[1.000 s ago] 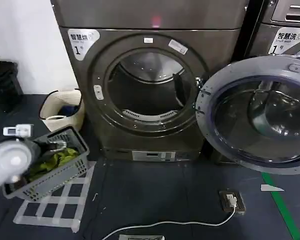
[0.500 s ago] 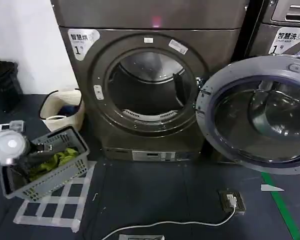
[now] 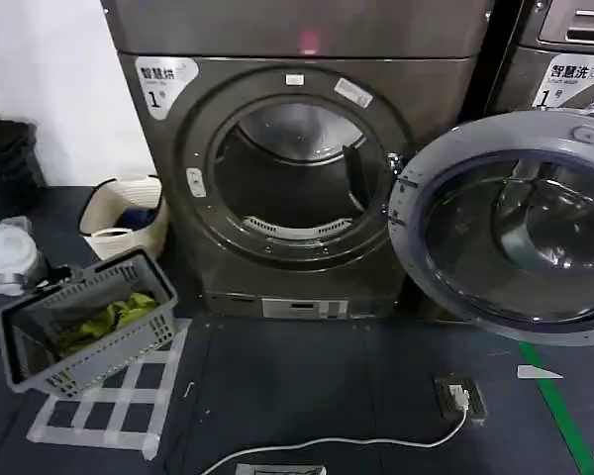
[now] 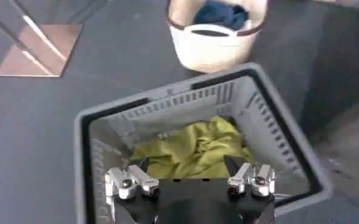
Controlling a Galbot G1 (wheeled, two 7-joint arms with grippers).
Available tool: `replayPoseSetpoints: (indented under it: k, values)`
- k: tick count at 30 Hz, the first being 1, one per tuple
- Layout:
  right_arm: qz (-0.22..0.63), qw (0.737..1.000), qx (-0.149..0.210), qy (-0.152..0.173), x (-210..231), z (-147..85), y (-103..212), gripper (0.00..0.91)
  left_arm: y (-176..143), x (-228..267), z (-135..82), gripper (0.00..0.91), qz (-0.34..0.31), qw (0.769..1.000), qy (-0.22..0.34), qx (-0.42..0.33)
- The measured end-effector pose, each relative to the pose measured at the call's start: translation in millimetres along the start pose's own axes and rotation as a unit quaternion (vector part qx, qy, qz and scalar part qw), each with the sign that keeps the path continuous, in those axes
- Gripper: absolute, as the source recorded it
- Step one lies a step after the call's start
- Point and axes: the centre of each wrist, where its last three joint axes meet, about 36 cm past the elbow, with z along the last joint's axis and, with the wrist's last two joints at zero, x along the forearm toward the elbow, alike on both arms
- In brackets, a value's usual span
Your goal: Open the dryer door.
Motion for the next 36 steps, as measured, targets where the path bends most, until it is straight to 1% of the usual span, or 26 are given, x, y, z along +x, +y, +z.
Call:
replayPoseSetpoints:
  k: [3, 6, 10, 29, 36]
  values:
    - [-0.003, 1.0, 0.009, -0.003, 2, 3, -1, 0.907, 3, -1, -2, 0.907, -0.001, 1.0, 0.008, 0.004]
    - [0.0, 1.0, 0.001, 0.0, 3, 5, 0, 0.907, 3, -5, 4, 0.907, -0.005, 1.0, 0.019, -0.001]
    - [0.005, 1.0, 0.002, 0.006, 2, 6, -2, 0.907, 5, -7, 9, 0.907, 0.0, 0.999, 0.032, 0.0]
    - [0.01, 1.0, 0.004, 0.008, 1, 9, -6, 0.907, 7, -8, 8, 0.907, 0.004, 0.999, 0.038, 0.008]
    - [0.01, 1.0, 0.0, 0.01, 0, 10, -7, 0.907, 8, -7, 7, 0.907, 0.007, 0.999, 0.04, 0.013]
